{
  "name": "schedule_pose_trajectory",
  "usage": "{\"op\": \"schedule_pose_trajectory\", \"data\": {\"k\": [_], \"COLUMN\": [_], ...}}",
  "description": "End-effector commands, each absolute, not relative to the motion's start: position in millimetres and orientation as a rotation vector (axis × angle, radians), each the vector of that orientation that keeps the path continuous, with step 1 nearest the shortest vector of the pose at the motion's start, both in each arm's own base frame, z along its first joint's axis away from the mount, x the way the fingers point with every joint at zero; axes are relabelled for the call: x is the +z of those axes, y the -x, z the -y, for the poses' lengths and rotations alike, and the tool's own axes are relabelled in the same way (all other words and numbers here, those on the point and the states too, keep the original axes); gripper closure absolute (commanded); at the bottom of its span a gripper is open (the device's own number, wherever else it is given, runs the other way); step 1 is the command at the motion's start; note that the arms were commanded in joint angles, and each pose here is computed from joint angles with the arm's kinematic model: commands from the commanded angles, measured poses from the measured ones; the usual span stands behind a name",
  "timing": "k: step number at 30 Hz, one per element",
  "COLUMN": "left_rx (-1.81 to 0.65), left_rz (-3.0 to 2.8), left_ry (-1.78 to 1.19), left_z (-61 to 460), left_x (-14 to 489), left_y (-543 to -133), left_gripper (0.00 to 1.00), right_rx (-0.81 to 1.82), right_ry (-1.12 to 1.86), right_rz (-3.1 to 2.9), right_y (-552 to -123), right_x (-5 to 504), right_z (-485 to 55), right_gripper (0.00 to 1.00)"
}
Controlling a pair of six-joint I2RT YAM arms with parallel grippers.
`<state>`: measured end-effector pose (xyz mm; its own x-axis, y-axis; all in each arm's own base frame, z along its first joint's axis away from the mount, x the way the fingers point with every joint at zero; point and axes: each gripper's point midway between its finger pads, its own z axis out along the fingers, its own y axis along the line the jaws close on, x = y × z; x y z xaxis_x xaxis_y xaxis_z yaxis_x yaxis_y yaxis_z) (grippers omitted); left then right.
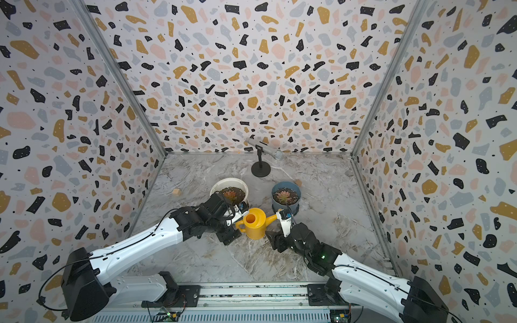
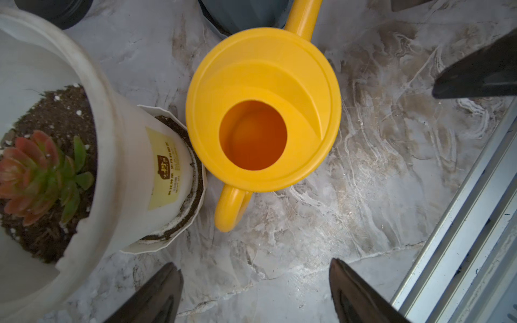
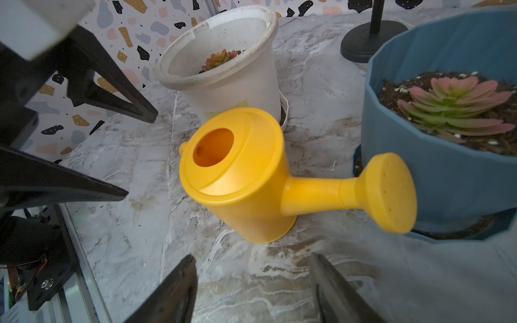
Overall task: Water the succulent around the soil edge
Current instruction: Pick up the watering can from the center of the board.
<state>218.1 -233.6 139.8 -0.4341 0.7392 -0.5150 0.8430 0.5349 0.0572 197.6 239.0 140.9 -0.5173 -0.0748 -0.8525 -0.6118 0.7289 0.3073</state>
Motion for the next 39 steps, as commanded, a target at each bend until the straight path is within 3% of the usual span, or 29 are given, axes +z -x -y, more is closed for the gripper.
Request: {"op": "schedule_pose_trajectory", "data": {"k": [1,4,14,39], "left_rx": [-0.330,-0.328,-0.286,-0.311], "left_rz": [-2.213,-2.229,-2.232,-2.287], "left_ry": [-1.315,-1.342,-1.384,-1.394], "left_z": [250.9,254.6,259.3,260.1], "left_x": [148.5,139.7,126.3,106.4], "left_y": [-234.7,-237.2,-246.8,-216.3], "left_gripper": [0.19,0.23,0.25,0.53], "right_rx": [0.770,0.775,0.797,0.788], "right_ry": [0.532,0.541,0.560,0.562], "right_rz": [-1.977,-1.969,-1.961,-1.958], "right_y": [-197.4,-196.1,-194.4,-193.4], "right_x": [152.0,153.3,154.5,155.4], "right_z": [-241.1,-241.4,-245.3,-242.7], "right_gripper": [0.32,0.32,0.33,0.35]}}
